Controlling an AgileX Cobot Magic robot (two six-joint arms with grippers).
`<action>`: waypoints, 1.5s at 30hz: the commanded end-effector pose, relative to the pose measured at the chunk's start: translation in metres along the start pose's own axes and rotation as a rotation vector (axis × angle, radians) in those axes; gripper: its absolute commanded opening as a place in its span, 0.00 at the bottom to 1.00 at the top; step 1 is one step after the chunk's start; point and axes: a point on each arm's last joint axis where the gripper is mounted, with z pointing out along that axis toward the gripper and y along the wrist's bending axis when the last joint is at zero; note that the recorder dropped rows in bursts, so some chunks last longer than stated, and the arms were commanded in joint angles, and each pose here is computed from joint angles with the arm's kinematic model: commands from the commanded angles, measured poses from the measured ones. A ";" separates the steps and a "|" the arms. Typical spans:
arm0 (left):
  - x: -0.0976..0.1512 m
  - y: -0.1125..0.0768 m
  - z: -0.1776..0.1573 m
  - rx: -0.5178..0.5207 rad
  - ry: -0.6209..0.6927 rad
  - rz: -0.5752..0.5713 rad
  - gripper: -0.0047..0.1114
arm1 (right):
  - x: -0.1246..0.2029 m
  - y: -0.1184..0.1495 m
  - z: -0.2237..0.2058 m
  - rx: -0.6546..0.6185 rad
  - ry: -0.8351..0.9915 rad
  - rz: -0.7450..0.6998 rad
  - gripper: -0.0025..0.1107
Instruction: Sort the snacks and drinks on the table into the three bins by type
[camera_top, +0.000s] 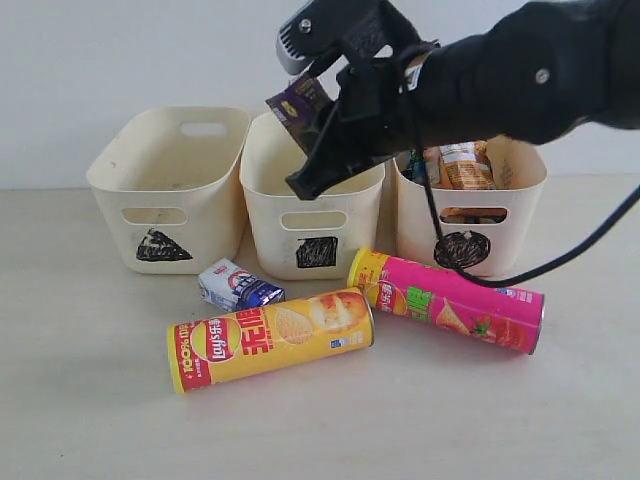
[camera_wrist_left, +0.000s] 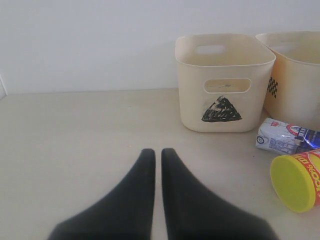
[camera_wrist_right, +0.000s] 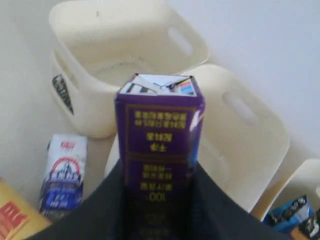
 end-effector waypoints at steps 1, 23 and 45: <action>0.001 0.000 0.000 0.002 -0.004 -0.014 0.07 | 0.002 -0.012 0.028 0.129 -0.182 -0.012 0.02; 0.001 0.000 0.000 0.002 -0.004 -0.014 0.07 | 0.076 -0.039 0.129 0.282 -0.205 0.154 0.10; 0.001 0.000 0.000 0.002 -0.004 -0.014 0.07 | 0.030 -0.047 0.065 0.069 0.108 0.142 0.02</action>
